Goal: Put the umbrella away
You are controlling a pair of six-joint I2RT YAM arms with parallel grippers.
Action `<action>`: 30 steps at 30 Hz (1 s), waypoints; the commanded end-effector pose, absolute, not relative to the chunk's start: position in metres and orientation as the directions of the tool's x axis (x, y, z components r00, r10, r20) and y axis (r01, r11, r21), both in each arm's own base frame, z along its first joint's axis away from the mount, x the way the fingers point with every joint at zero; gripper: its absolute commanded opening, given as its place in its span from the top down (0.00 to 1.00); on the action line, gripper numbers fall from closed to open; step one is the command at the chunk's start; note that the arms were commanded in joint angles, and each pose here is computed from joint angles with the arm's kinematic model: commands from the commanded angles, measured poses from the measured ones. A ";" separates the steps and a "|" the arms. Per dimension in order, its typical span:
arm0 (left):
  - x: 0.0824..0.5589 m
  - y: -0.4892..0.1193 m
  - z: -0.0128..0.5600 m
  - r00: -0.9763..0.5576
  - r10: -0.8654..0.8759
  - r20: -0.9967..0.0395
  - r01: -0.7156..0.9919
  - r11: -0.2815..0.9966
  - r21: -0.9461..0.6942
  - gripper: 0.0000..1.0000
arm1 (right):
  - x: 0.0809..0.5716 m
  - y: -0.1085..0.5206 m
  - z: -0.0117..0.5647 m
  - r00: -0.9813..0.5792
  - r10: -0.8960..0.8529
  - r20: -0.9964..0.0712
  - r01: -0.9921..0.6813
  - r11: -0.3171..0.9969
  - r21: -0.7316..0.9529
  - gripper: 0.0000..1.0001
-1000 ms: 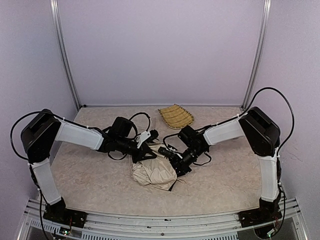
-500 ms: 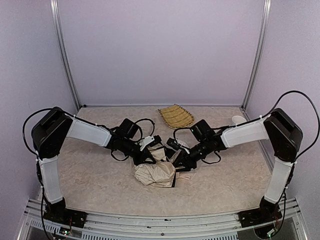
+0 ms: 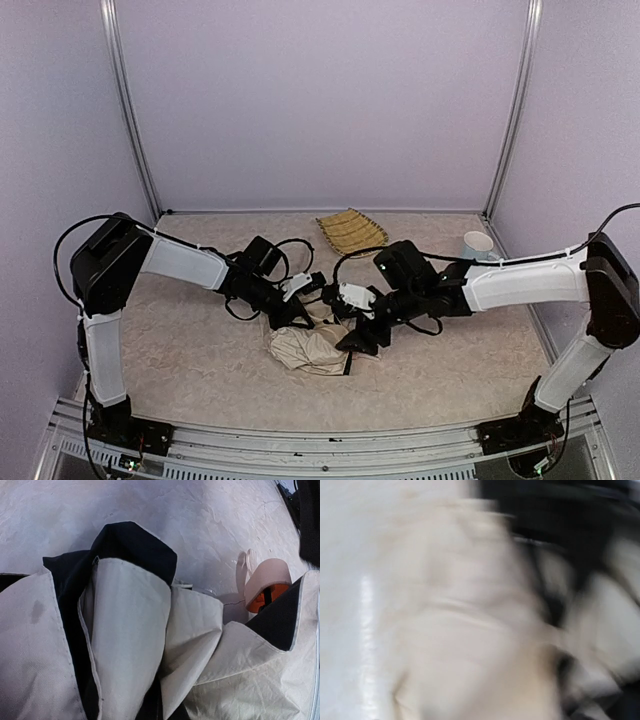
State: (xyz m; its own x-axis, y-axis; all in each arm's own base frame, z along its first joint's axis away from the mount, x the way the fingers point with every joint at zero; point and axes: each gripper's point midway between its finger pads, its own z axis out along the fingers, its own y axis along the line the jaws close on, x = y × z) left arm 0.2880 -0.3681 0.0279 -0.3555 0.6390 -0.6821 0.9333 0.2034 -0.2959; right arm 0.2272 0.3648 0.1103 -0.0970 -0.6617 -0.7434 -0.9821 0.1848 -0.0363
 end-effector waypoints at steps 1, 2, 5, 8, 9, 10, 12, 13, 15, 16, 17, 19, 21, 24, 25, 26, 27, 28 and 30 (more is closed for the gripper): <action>0.252 -0.349 -0.020 -0.409 0.745 -0.528 0.897 0.223 -0.381 1.00 | 0.225 0.387 0.087 0.153 -0.756 -0.636 -0.967 0.018 -0.253 0.07; 0.252 -0.349 -0.020 -0.408 0.744 -0.529 0.898 0.221 -0.381 1.00 | 0.229 0.390 0.080 0.170 -0.774 -0.610 -0.962 0.003 -0.271 0.01; 0.252 -0.349 -0.021 -0.406 0.747 -0.526 0.897 0.217 -0.384 1.00 | 0.239 0.394 0.060 0.213 -0.818 -0.535 -0.949 -0.042 -0.313 0.00; 0.251 -0.349 -0.022 -0.405 0.750 -0.522 0.896 0.213 -0.389 0.99 | 0.251 0.395 0.039 0.230 -0.854 -0.467 -0.938 -0.067 -0.340 0.02; 0.251 -0.350 -0.022 -0.404 0.751 -0.522 0.896 0.212 -0.390 0.99 | 0.252 0.396 0.036 0.240 -0.857 -0.457 -0.937 -0.081 -0.340 0.04; 0.251 -0.350 -0.023 -0.403 0.752 -0.521 0.896 0.209 -0.391 0.99 | 0.251 0.397 0.031 0.246 -0.859 -0.448 -0.939 -0.097 -0.329 0.07; 0.250 -0.350 -0.023 -0.400 0.753 -0.523 0.897 0.203 -0.393 0.98 | 0.246 0.399 0.021 0.244 -0.865 -0.438 -0.950 -0.122 -0.288 0.15; 0.250 -0.350 -0.023 -0.401 0.753 -0.522 0.896 0.203 -0.395 0.97 | 0.245 0.400 0.018 0.240 -0.869 -0.434 -0.954 -0.129 -0.271 0.21; 0.251 -0.350 -0.021 -0.398 0.752 -0.526 0.896 0.196 -0.397 0.96 | 0.241 0.399 0.010 0.228 -0.876 -0.425 -0.962 -0.135 -0.238 0.34; 0.252 -0.350 -0.021 -0.397 0.750 -0.529 0.897 0.193 -0.398 0.95 | 0.240 0.398 0.008 0.222 -0.880 -0.420 -0.964 -0.134 -0.229 0.39; 0.253 -0.349 -0.019 -0.396 0.746 -0.535 0.898 0.192 -0.397 0.93 | 0.239 0.396 0.005 0.217 -0.884 -0.415 -0.966 -0.134 -0.221 0.44; 0.261 -0.349 -0.011 -0.405 0.728 -0.554 0.898 0.201 -0.392 0.82 | 0.237 0.393 0.001 0.207 -0.890 -0.406 -0.970 -0.131 -0.207 0.52; 0.275 -0.349 0.004 -0.423 0.681 -0.597 0.897 0.223 -0.381 0.63 | 0.236 0.392 0.001 0.195 -0.895 -0.402 -0.972 -0.123 -0.199 0.66; 0.306 -0.350 0.046 -0.430 0.547 -0.718 0.903 0.263 -0.340 0.45 | 0.237 0.393 0.010 0.178 -0.887 -0.426 -0.976 -0.103 -0.192 0.87; 0.319 -0.352 0.069 -0.403 0.471 -0.785 0.913 0.270 -0.306 0.40 | 0.239 0.394 0.015 0.165 -0.881 -0.443 -0.978 -0.088 -0.189 0.92; 0.327 -0.349 0.086 -0.386 0.412 -0.826 0.915 0.283 -0.287 0.29 | 0.241 0.395 0.021 0.155 -0.874 -0.461 -0.980 -0.075 -0.186 0.94; 0.333 -0.346 0.106 -0.360 0.351 -0.864 0.919 0.293 -0.264 0.26 | 0.244 0.396 0.029 0.142 -0.864 -0.483 -0.981 -0.059 -0.184 0.97; 0.337 -0.342 0.122 -0.336 0.302 -0.892 0.920 0.308 -0.243 0.24 | 0.248 0.397 0.038 0.128 -0.851 -0.509 -0.983 -0.040 -0.182 0.99; 0.344 -0.331 0.159 -0.263 0.202 -0.943 0.921 0.343 -0.183 0.23 | 0.258 0.397 0.060 0.096 -0.818 -0.567 -0.984 0.007 -0.176 1.00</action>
State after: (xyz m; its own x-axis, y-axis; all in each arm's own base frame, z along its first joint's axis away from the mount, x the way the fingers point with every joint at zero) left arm 0.3070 -0.3395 0.0655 -0.4179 0.4654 -0.7802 0.9060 0.2763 -0.3206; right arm 0.2502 0.4130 0.0397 0.1983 -0.8312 -0.5194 -0.9661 -0.0764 -0.2465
